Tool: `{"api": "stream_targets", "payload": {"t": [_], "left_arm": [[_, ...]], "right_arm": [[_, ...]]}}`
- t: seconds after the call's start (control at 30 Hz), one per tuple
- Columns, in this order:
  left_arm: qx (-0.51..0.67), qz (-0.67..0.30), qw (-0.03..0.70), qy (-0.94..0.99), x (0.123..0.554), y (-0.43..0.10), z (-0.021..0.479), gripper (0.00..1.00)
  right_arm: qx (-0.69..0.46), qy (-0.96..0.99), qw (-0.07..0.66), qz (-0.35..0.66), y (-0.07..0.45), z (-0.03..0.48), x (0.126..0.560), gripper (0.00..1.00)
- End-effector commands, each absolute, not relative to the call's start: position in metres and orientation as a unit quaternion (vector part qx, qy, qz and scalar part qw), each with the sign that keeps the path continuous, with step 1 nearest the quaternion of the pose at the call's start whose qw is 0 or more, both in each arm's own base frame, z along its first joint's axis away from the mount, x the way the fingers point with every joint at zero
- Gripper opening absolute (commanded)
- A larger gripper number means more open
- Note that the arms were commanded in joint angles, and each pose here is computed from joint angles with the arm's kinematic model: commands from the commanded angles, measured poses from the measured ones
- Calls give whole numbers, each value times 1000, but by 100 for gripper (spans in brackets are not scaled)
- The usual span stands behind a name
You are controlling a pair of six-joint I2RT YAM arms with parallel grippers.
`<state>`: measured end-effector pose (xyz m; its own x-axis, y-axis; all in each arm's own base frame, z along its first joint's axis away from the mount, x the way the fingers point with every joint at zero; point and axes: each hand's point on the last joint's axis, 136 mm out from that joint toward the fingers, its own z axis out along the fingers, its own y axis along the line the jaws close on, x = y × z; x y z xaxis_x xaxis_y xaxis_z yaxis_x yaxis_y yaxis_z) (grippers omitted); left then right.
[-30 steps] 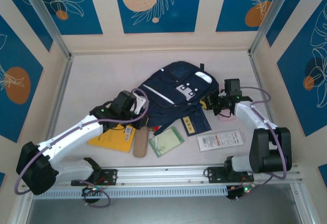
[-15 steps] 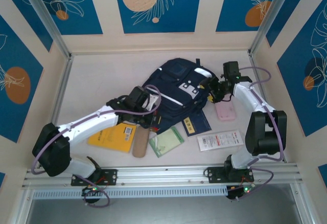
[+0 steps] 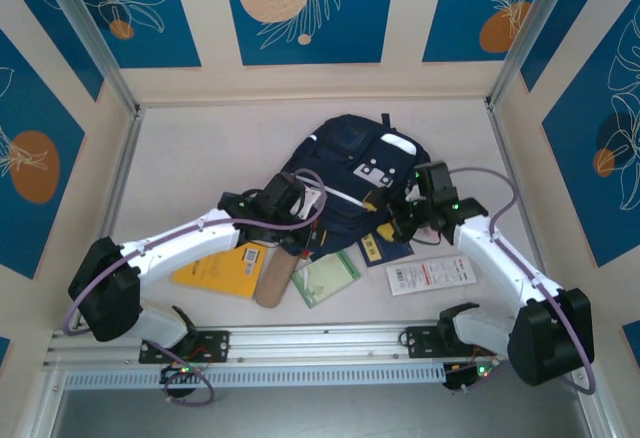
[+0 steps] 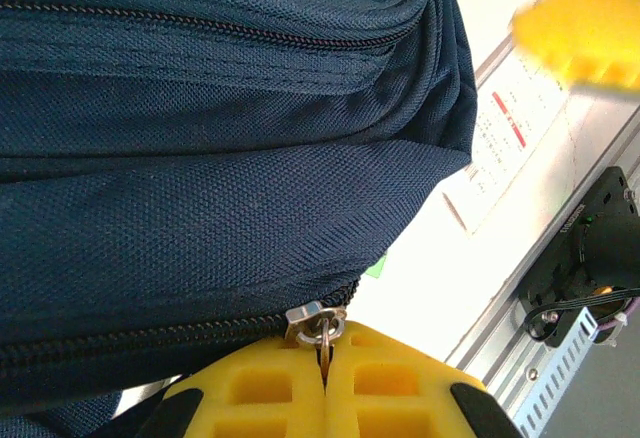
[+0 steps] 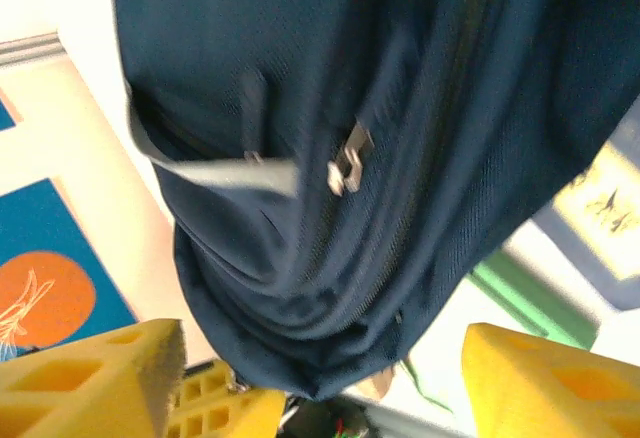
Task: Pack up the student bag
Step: Rotate the student bag at the center of the table, then unzip the student bag at the top-center of the table.
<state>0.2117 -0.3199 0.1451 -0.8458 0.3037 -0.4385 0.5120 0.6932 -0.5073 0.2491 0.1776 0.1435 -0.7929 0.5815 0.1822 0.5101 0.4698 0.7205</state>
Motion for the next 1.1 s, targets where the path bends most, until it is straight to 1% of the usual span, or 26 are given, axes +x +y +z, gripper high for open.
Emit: {"api": "stream_targets", "payload": {"t": [0.0, 0.1, 0.27, 0.3, 0.33, 0.37, 0.47, 0.5, 0.53, 0.87, 1.07], "left_arm": [[238, -352, 191, 885, 214, -337, 172, 0], [242, -351, 194, 883, 213, -338, 175, 0], [248, -352, 193, 882, 211, -340, 177, 0], [249, -355, 191, 881, 209, -341, 177, 0], [249, -356, 191, 880, 210, -341, 177, 0], [249, -357, 190, 880, 209, -341, 177, 0], [250, -350, 188, 883, 209, -339, 176, 0], [251, -341, 188, 886, 209, -336, 174, 0], [252, -331, 190, 889, 210, -333, 173, 0], [270, -263, 181, 908, 208, -305, 154, 0], [248, -246, 176, 920, 219, -288, 146, 0]], "right_arm": [[356, 807, 22, 470, 201, 152, 252, 77], [364, 804, 22, 469, 208, 146, 254, 76], [379, 805, 15, 456, 218, 129, 260, 69], [380, 808, 14, 451, 219, 126, 261, 65], [379, 811, 12, 446, 220, 123, 263, 59], [380, 813, 9, 441, 221, 119, 263, 50], [375, 818, 17, 436, 220, 115, 265, 14], [377, 820, 23, 431, 217, 115, 265, 4], [377, 821, 30, 428, 214, 115, 265, 0], [350, 829, 55, 433, 196, 132, 268, 0], [306, 853, 46, 419, 194, 140, 269, 0]]}}
